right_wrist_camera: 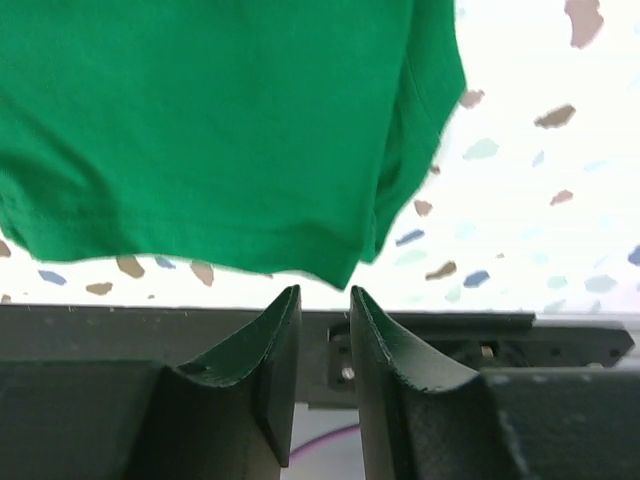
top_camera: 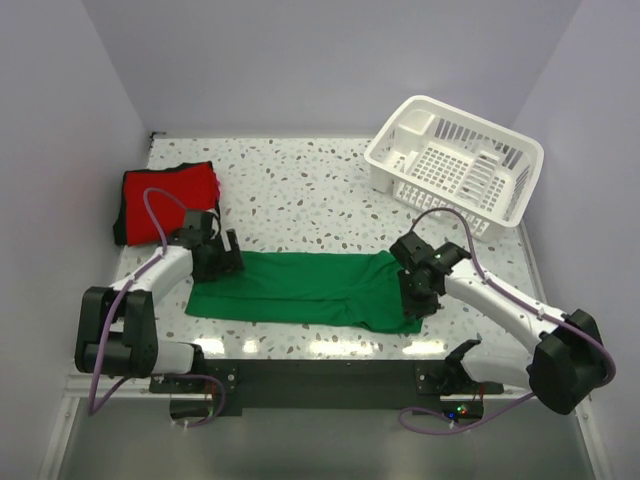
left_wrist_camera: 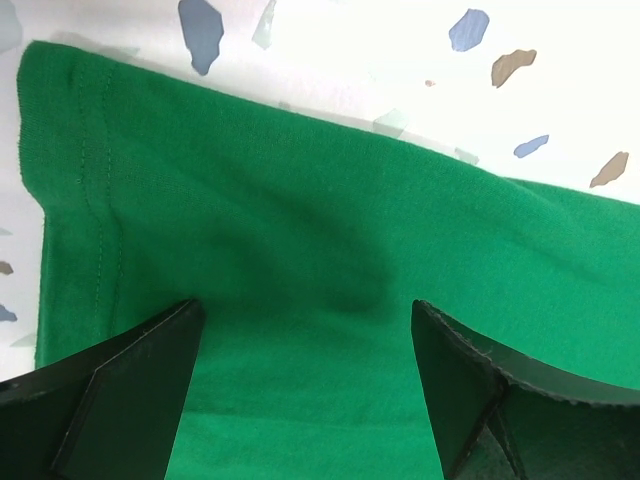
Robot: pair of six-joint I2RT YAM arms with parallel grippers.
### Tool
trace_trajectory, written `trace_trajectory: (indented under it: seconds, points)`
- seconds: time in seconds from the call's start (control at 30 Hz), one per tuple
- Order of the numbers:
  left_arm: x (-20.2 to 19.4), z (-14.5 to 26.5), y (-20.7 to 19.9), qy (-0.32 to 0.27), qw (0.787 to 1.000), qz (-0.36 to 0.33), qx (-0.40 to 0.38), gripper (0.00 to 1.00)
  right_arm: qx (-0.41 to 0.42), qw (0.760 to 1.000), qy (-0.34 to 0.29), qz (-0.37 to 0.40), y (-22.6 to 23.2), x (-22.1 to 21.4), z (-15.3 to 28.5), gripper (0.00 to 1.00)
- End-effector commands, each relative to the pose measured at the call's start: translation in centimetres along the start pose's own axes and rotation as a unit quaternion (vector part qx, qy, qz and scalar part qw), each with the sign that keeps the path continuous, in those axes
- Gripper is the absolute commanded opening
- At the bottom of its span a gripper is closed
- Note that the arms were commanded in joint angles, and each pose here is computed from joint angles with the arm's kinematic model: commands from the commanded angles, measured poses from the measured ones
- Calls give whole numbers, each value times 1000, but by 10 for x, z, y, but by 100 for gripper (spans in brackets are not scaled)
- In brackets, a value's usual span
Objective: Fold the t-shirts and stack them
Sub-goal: Fold the tshirt
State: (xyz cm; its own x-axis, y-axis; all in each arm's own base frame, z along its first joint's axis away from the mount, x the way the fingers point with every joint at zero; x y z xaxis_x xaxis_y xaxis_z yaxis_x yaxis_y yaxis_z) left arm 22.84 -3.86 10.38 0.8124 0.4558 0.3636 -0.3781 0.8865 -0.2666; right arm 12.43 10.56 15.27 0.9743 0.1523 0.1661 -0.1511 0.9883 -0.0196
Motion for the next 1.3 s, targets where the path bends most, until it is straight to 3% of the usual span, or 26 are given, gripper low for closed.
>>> trace_trajectory:
  seconds: [0.0, 0.2, 0.37, 0.47, 0.63, 0.7, 0.8, 0.97, 1.27]
  points:
    - [1, 10, 3, -4, 1000, -1, 11, 90, -5, 1000, -12, -7, -3, 1, 28, 31]
    - [15, 33, -16, -36, 999, -16, -7, 90, 7, 998, -64, -6, 7, 32, 50, 35]
    - [26, 41, -32, -54, 998, 2, -44, 90, 21, 994, -111, -9, 22, 62, 38, 41]
    - [27, 33, -37, -63, 995, 15, -73, 91, 32, 989, -141, -10, 29, 78, 26, 42]
    - [5, 4, -28, -15, 996, 52, -66, 91, -19, 986, -160, -31, 24, 99, -9, 42]
    - [2, -2, -24, -22, 996, 65, -63, 91, -30, 984, -172, -37, 20, 105, -19, 42]
    - [-9, -12, -9, -18, 994, 100, -47, 92, -34, 983, -170, -58, 9, 109, -40, 42]
    - [-23, -15, 13, -17, 988, 154, -9, 94, -38, 987, -116, -106, -16, 107, -73, 42]
    - [-23, 4, 16, -46, 979, 201, 0, 95, -93, 987, -63, -114, -24, 101, -78, 42]
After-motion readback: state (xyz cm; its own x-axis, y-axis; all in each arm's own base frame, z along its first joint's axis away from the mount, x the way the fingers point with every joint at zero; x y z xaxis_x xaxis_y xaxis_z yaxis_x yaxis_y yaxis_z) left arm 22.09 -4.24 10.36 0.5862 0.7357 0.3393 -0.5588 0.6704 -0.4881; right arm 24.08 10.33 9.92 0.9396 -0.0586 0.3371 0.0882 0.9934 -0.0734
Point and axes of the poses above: each gripper's point midway between its finger pads, its own z axis back along the fingers, its own y axis along the line the jaws close on, x = y × z, the point moved 9 cm from there along z, back along the fingers, and after that the axes turned 8 degrees about z, right-handed, at the moved point
